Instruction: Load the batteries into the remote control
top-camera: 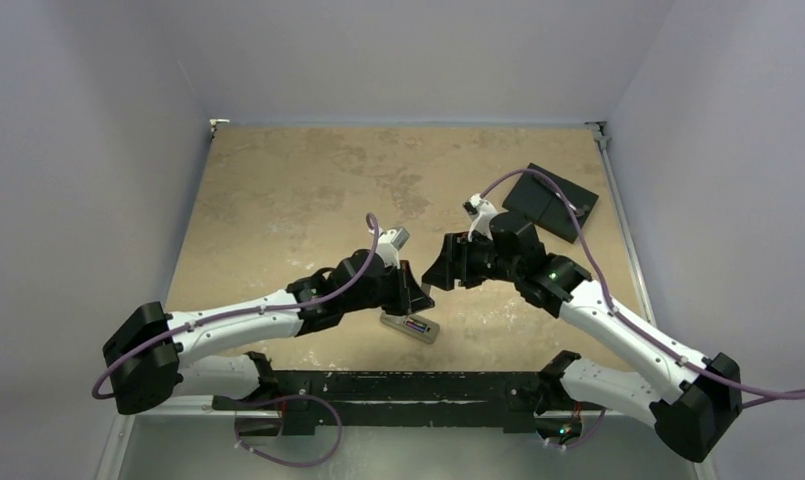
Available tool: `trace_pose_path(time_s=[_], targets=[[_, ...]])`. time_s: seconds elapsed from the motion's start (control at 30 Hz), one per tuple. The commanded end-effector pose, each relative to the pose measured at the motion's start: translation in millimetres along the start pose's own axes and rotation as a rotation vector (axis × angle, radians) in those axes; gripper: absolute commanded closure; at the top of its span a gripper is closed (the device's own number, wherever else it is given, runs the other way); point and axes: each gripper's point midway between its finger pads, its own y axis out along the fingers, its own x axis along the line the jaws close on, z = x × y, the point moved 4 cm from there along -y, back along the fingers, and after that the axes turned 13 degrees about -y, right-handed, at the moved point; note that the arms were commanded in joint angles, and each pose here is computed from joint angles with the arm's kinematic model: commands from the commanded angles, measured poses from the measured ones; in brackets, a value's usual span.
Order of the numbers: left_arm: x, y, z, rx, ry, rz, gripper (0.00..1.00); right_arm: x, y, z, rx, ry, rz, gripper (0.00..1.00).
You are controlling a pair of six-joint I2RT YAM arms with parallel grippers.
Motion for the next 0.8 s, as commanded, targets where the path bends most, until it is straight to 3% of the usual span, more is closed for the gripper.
trace_pose_path(time_s=[0.0,0.47,0.77], targets=[[-8.1,-14.4,2.9,0.121,0.057,0.085,1.0,9.7,-21.6,-23.7,-0.08,-0.185,-0.032,0.34],[-9.8,-34.2,18.7,0.39,0.156,0.149,1.0,42.8,-60.6,-15.0,-0.093,-0.74,-0.328,0.39],[-9.7,-41.6,25.9,0.466,0.17,0.157,1.0,68.4,-65.4,-1.0,-0.085,-1.174,-0.445,0.35]])
